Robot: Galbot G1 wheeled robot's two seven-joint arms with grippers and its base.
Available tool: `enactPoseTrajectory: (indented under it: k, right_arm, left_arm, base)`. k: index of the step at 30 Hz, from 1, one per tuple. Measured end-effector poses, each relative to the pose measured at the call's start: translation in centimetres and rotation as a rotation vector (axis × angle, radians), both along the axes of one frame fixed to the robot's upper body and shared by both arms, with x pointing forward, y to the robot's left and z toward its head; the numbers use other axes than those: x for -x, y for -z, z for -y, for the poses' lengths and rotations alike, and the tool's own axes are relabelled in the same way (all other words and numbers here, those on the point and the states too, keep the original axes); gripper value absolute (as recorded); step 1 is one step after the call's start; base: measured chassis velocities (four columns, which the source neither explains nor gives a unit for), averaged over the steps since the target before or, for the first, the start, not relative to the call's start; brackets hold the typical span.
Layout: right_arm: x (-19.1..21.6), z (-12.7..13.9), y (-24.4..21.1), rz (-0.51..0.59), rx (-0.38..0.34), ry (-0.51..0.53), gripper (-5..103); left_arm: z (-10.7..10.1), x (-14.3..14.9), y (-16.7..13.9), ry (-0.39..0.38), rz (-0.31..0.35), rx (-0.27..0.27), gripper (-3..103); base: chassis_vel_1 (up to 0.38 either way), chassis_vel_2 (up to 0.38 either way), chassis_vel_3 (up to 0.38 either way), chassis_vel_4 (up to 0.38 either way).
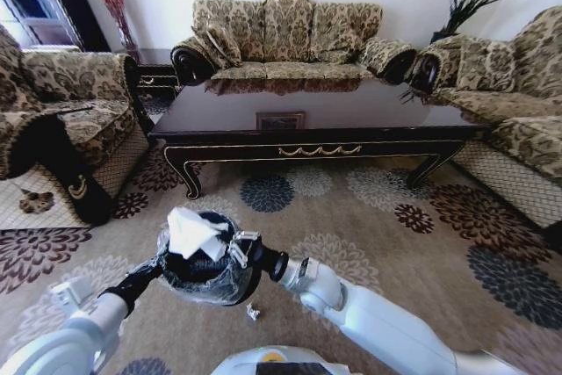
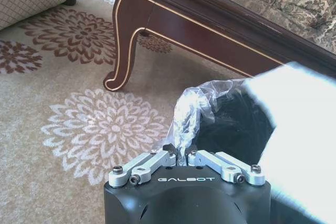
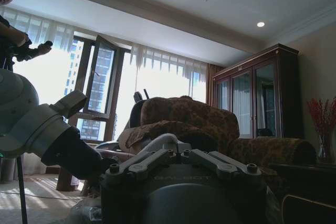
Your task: Move to the front of the table and pick up the trash from the floor, then place it into the trash bin.
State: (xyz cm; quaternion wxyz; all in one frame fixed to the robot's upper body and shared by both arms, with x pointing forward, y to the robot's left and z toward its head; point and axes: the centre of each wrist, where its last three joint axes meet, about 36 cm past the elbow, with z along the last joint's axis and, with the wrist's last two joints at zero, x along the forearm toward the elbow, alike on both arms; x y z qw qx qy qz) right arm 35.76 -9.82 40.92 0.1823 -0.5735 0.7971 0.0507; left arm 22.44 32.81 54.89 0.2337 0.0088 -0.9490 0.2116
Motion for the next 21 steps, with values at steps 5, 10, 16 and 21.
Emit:
enactPoseTrajectory:
  k: [5,10,16,21]
  right_arm:
    - [0.4,-0.2,1.6,-0.019,0.031,-0.001,0]
    - [0.5,-0.1,2.0,-0.026,0.040,0.001,0]
    - [0.3,0.3,2.1,-0.027,0.042,0.010,14]
    - [0.2,0.4,2.0,-0.028,0.038,0.013,30]
  left_arm:
    - [-0.3,0.0,-0.2,-0.007,0.004,-0.010,5]
    - [-0.4,0.1,-0.3,-0.009,0.004,-0.012,5]
    - [-0.4,0.0,-0.3,-0.009,0.007,-0.016,5]
    - [-0.5,0.0,-0.4,-0.007,0.008,-0.019,5]
  base:
    - [0.000,0.000,0.000,0.000]
    - [0.000,0.000,0.000,0.000]
    - [0.000,0.000,0.000,0.000]
    - [0.000,0.000,0.000,0.000]
